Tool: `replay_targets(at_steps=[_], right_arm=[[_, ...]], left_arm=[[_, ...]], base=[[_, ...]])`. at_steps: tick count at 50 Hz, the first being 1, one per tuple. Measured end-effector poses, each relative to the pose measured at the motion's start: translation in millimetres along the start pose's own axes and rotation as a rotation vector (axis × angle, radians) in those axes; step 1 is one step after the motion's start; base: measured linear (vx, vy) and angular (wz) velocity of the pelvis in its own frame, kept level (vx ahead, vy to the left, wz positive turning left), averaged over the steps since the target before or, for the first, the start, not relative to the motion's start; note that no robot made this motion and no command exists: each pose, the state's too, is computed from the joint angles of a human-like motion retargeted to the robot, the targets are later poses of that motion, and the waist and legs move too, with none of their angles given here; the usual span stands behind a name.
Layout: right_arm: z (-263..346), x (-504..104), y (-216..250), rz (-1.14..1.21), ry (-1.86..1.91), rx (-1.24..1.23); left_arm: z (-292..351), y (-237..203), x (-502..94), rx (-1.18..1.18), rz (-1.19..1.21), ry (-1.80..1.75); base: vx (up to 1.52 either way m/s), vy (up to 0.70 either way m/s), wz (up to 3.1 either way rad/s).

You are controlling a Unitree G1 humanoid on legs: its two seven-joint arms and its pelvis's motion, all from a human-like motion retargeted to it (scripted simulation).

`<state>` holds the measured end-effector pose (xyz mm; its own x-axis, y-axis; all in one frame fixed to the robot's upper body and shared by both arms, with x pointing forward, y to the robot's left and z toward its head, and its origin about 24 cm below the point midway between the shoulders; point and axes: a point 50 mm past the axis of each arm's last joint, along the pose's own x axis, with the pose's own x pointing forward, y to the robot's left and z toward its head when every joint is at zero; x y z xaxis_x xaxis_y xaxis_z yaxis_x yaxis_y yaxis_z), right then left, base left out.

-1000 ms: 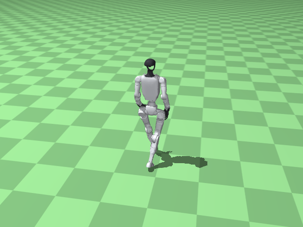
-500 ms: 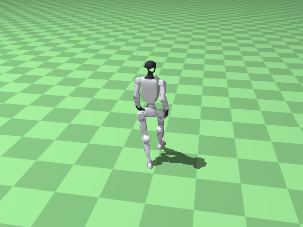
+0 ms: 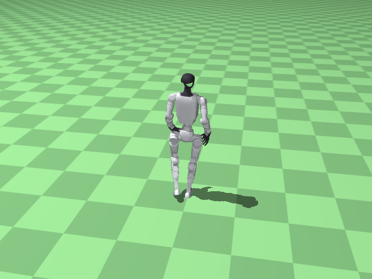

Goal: Walk run

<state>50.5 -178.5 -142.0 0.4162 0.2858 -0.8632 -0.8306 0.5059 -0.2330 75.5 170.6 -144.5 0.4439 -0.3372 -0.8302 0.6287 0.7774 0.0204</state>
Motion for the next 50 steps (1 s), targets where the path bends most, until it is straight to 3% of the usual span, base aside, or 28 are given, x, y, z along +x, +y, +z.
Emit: replay_targets(at_steps=[7,22,28,35,45,50], right_arm=[[-6,-1,10,0.080,0.034,0.067],[-5,3,22,0.135,0.043,0.121],[1,3,-6,0.013,0.004,-0.037],[11,-6,-22,-0.226,-0.147,0.143],[15,-5,-18,-0.261,-0.107,0.067],[18,-2,-18,-0.243,-0.128,0.163]], left_arm=[[9,1,2,0.040,0.015,-0.019],[6,9,3,-0.136,0.024,0.002],[-4,9,1,-0.106,-0.035,0.068],[-14,-7,3,-0.092,-0.108,0.131],[-20,-13,4,-0.102,-0.145,0.192],[-29,-21,1,-0.141,-0.147,0.222]], base=[[0.68,-0.15,-0.31],[0.97,-0.08,-0.59],[0.80,0.00,-0.61],[0.78,-0.06,0.96],[0.88,-0.26,0.43],[0.96,-0.46,0.54]])
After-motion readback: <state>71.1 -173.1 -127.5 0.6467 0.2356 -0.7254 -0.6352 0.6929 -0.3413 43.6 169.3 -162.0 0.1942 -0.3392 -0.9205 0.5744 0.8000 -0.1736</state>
